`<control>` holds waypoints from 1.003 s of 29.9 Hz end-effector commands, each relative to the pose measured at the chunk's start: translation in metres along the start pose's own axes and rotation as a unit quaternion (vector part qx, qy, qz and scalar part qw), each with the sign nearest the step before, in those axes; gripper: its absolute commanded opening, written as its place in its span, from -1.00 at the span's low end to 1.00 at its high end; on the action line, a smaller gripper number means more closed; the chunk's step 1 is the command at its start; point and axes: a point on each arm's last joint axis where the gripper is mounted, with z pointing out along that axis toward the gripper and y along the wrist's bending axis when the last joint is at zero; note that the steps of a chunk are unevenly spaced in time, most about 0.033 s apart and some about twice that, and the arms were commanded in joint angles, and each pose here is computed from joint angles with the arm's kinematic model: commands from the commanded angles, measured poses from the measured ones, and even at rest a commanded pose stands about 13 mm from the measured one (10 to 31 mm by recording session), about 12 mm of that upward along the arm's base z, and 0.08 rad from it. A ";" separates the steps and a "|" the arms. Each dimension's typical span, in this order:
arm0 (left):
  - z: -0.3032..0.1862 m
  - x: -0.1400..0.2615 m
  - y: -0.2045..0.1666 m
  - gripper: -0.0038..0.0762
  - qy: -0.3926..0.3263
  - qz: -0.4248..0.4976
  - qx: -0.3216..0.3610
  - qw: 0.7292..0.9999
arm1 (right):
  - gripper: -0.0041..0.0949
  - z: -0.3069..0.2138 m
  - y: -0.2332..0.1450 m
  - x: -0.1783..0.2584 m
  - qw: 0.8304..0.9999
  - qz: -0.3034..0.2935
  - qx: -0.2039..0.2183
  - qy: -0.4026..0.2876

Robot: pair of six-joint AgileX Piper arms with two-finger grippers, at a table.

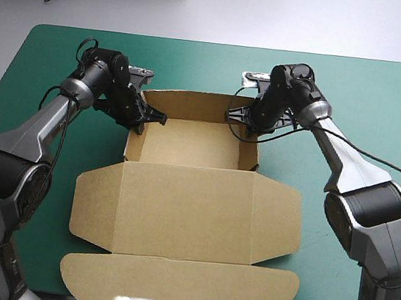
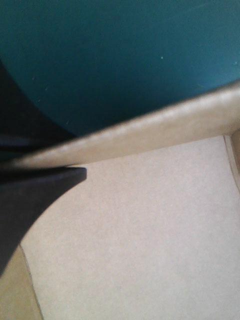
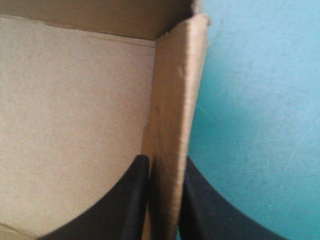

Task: Fold the box

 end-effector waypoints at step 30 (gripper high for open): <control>-0.062 -0.015 -0.010 0.35 -0.079 0.034 -0.046 0.995 | 0.10 -0.091 0.012 -0.027 0.988 -0.035 0.039 -0.148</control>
